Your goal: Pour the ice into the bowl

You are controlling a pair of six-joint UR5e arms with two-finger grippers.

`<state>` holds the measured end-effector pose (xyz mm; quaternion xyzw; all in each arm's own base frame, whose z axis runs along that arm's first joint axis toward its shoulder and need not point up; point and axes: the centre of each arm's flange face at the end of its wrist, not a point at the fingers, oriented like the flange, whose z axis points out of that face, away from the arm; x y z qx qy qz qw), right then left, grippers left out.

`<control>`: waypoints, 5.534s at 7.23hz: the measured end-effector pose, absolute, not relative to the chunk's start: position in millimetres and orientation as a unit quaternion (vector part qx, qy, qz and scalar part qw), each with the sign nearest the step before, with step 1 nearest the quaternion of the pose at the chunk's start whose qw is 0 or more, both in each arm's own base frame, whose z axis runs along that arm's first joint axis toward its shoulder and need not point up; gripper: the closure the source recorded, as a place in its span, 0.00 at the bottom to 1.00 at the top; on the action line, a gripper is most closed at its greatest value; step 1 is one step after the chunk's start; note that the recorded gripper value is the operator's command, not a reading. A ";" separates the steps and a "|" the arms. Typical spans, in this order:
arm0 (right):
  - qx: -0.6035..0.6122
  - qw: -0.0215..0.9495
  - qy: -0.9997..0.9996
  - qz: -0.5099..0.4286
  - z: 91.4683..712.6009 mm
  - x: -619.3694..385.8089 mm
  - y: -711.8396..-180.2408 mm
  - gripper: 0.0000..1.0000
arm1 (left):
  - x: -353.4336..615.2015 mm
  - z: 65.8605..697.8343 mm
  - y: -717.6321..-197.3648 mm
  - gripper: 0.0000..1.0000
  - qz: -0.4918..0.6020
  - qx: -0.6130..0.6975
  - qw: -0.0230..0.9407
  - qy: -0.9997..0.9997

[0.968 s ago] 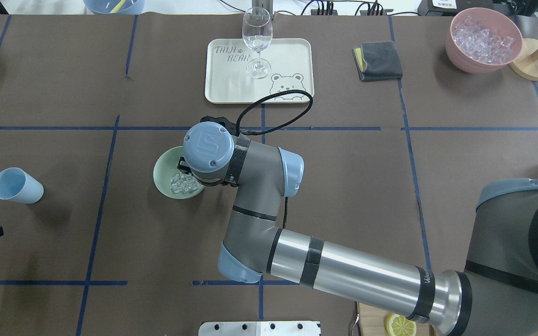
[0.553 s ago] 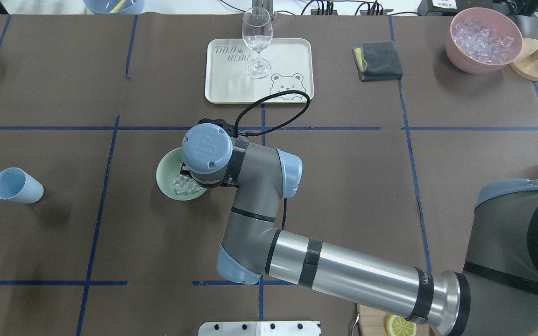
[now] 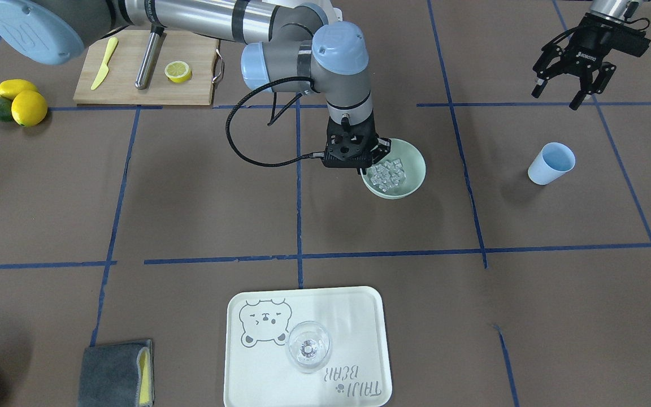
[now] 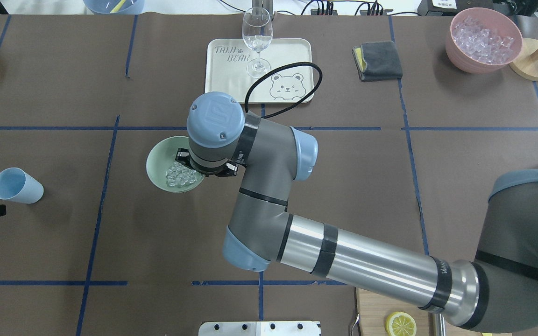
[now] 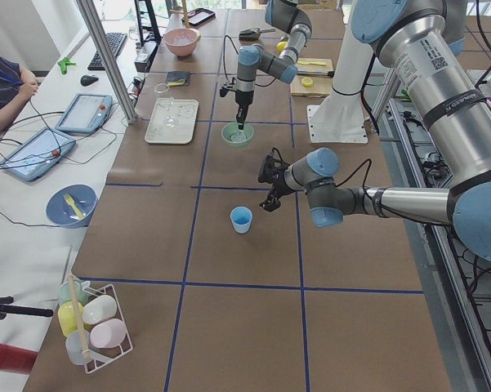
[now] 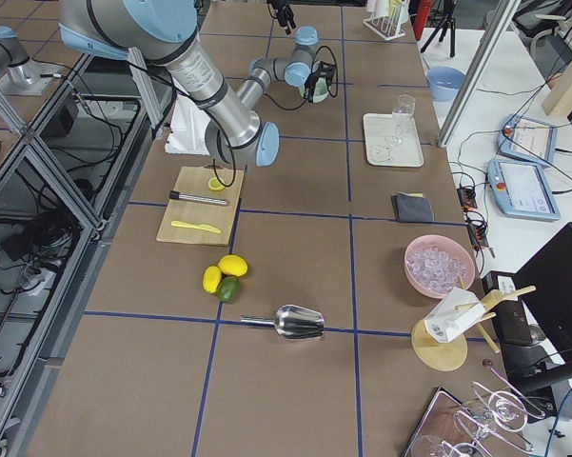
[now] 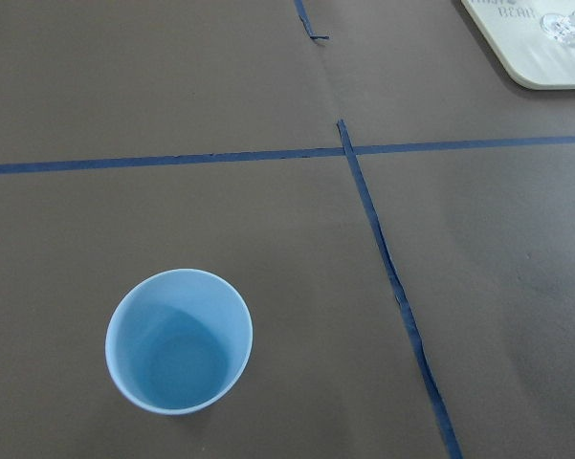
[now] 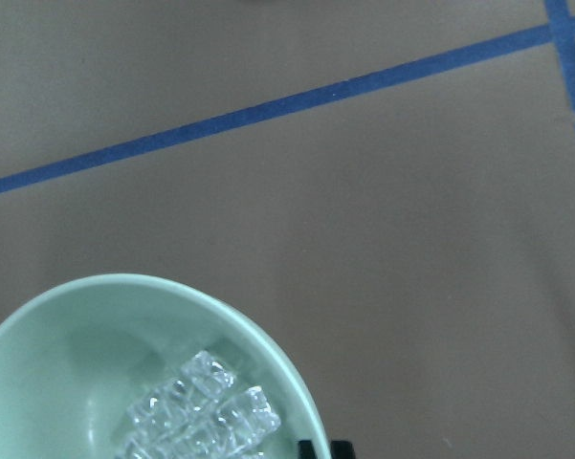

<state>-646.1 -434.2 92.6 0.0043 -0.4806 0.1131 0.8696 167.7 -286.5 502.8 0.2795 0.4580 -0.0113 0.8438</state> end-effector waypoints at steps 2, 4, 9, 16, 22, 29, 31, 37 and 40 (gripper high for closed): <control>0.015 0.875 -0.472 0.105 120.1 -583.6 -429.8 1.00 | 150.2 483.4 -346.7 0.00 0.012 0.298 0.865 0.403; 0.021 0.883 -0.462 0.086 158.0 -505.3 -442.6 1.00 | 141.6 463.5 -401.2 0.00 0.048 0.303 0.888 0.343; 0.053 0.906 -0.420 0.019 296.7 -321.9 -515.1 1.00 | 85.3 446.9 -515.2 0.00 0.137 0.244 0.905 0.321; 0.006 0.941 -0.339 -0.011 559.9 -172.0 -458.3 1.00 | 64.6 477.3 -524.5 0.00 0.124 0.208 0.912 0.332; -0.004 0.943 -0.333 -0.010 579.5 -170.1 -455.6 0.00 | 57.5 481.1 -524.2 0.00 0.120 0.206 0.912 0.334; 0.050 0.934 -0.346 -0.071 581.6 -21.8 -472.0 0.00 | -6.9 524.9 -535.9 0.00 0.123 0.182 0.923 0.315; 0.055 0.919 -0.386 -0.053 592.9 21.9 -455.8 0.00 | -40.9 569.1 -534.2 0.00 0.119 0.147 0.919 0.346; 0.045 0.913 -0.405 -0.017 621.1 53.0 -432.4 0.00 | -64.0 651.1 -500.4 0.00 0.069 0.072 0.917 0.387; 0.027 0.911 -0.410 0.017 620.1 52.7 -436.4 0.00 | -63.8 637.0 -502.8 0.00 0.019 0.062 0.919 0.389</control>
